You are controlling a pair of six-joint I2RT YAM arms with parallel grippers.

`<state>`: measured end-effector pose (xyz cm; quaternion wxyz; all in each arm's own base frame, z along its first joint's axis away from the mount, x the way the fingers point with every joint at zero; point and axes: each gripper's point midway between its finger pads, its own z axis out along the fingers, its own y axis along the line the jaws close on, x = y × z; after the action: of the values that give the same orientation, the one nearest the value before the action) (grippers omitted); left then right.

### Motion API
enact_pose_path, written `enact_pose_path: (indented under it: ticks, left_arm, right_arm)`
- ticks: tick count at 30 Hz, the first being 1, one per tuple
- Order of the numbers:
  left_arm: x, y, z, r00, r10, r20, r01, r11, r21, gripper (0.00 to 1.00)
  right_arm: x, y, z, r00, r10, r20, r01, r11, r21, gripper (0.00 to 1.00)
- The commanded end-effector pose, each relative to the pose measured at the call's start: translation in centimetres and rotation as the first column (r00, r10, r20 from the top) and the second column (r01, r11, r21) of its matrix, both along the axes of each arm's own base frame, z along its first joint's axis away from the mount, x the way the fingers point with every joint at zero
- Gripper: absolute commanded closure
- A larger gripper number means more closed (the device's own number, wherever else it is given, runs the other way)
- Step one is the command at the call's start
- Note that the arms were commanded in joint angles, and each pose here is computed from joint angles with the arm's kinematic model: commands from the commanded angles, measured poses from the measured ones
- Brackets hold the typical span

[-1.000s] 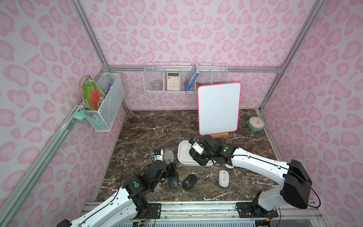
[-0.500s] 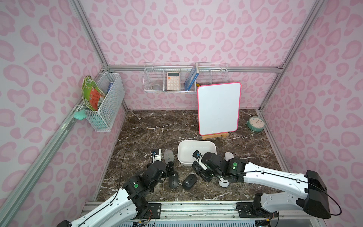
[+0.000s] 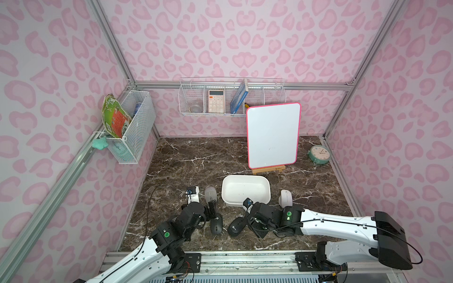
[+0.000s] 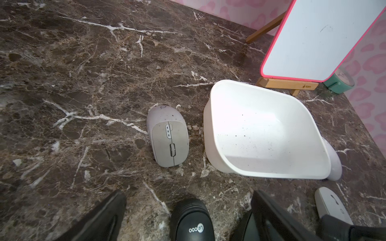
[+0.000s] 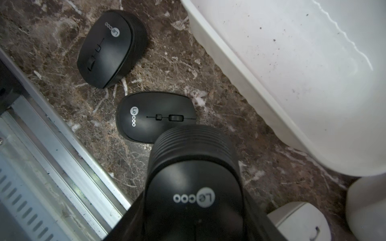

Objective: Take out the mouse from the storage box
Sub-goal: Place the mouse at the center of the board.

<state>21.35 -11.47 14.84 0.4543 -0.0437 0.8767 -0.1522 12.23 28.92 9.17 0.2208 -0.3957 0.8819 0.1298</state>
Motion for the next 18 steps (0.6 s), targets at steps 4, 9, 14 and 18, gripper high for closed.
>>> enact_pose_path:
  ticks: [4, 9, 14, 18]
  left_arm:
    - [-0.1, 0.8, -0.2, 1.000, 0.026, 0.005, -0.026, 1.000, 0.015, 0.02]
    - [0.0, 0.7, -0.3, 1.000, 0.026, 0.006, -0.026, 1.000, 0.017, 0.02]
    - [0.3, 0.5, -0.6, 1.000, 0.030, -0.004, -0.030, 0.999, 0.027, 0.01]
    - [0.3, 0.6, -0.3, 0.999, 0.040, -0.014, -0.039, 0.999, 0.033, 0.01]
  right_arm:
    - [-0.2, -0.3, -1.5, 0.999, -0.047, -0.022, 0.047, 0.999, -0.003, 0.49]
    - [-0.4, -1.2, -3.4, 0.997, -0.070, -0.040, 0.068, 0.997, -0.040, 0.48]
    - [-0.5, -1.8, -5.0, 0.996, -0.080, -0.049, 0.076, 0.994, -0.078, 0.48]
    - [-0.5, -1.7, -5.4, 0.995, -0.084, -0.053, 0.079, 0.994, -0.080, 0.44]
